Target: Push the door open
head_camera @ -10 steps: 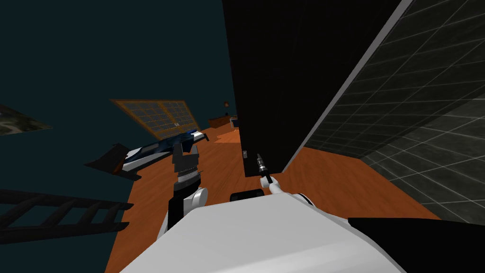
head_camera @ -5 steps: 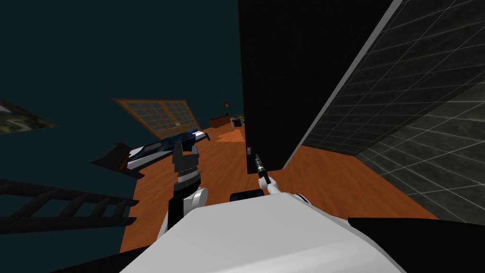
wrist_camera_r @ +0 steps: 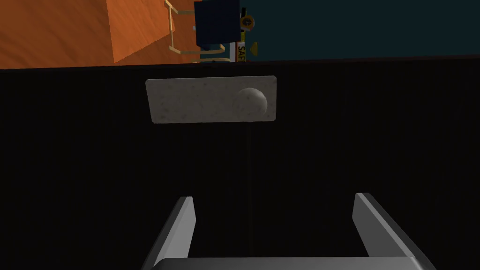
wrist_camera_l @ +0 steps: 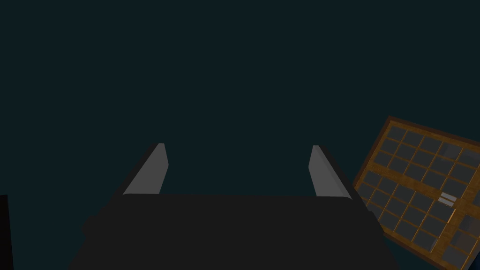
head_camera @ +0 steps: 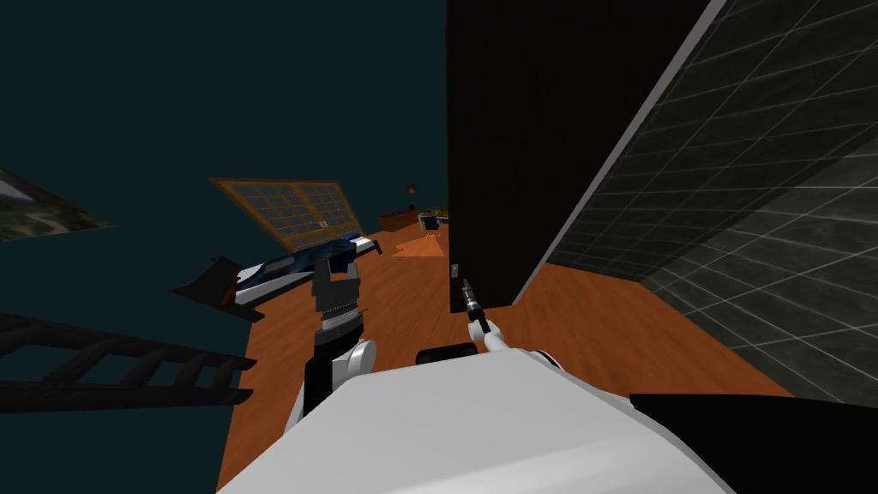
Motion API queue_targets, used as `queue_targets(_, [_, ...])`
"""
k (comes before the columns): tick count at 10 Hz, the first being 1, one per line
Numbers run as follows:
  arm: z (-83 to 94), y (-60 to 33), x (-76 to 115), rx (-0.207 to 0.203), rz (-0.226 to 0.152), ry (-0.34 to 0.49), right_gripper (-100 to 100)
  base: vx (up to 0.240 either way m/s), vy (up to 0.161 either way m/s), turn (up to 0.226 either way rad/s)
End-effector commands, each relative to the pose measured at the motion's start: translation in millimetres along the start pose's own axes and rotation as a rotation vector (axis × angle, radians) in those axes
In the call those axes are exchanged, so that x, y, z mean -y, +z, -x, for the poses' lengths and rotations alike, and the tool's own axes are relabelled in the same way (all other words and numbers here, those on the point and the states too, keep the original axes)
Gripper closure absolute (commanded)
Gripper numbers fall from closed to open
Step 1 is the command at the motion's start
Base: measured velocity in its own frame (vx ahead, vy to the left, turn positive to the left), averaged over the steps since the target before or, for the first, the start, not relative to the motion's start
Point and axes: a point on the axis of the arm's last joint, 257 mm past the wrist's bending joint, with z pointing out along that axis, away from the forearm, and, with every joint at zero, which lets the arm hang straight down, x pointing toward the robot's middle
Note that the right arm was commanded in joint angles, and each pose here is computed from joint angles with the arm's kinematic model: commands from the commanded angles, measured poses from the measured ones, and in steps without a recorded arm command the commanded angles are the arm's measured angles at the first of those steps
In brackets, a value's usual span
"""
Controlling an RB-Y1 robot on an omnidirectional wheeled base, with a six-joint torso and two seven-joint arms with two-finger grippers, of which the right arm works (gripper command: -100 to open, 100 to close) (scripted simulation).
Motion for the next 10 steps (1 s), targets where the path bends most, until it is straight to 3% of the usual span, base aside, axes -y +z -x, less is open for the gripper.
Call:
queue_targets(1, [11.3, 0.5, -0.9, 0.006, 0.002, -0.018, -100, 0.157, -0.085, 0.014])
queue_targets(4, [35.0, 1.8, -2.0, 0.02, 0.005, -0.052, -100, 0.205, -0.053, 0.021])
queue_targets(7, [33.5, 1.8, -1.9, 0.025, 0.005, -0.045, -100, 0.185, 0.042, 0.025])
queue_targets(9, [14.8, 0.8, -0.9, 0.022, 0.003, -0.008, -100, 0.178, 0.077, 0.033])
queue_targets(10, [19.9, 2.6, -1.9, 0.023, 0.005, -0.02, -100, 0.067, 0.035, -0.026])
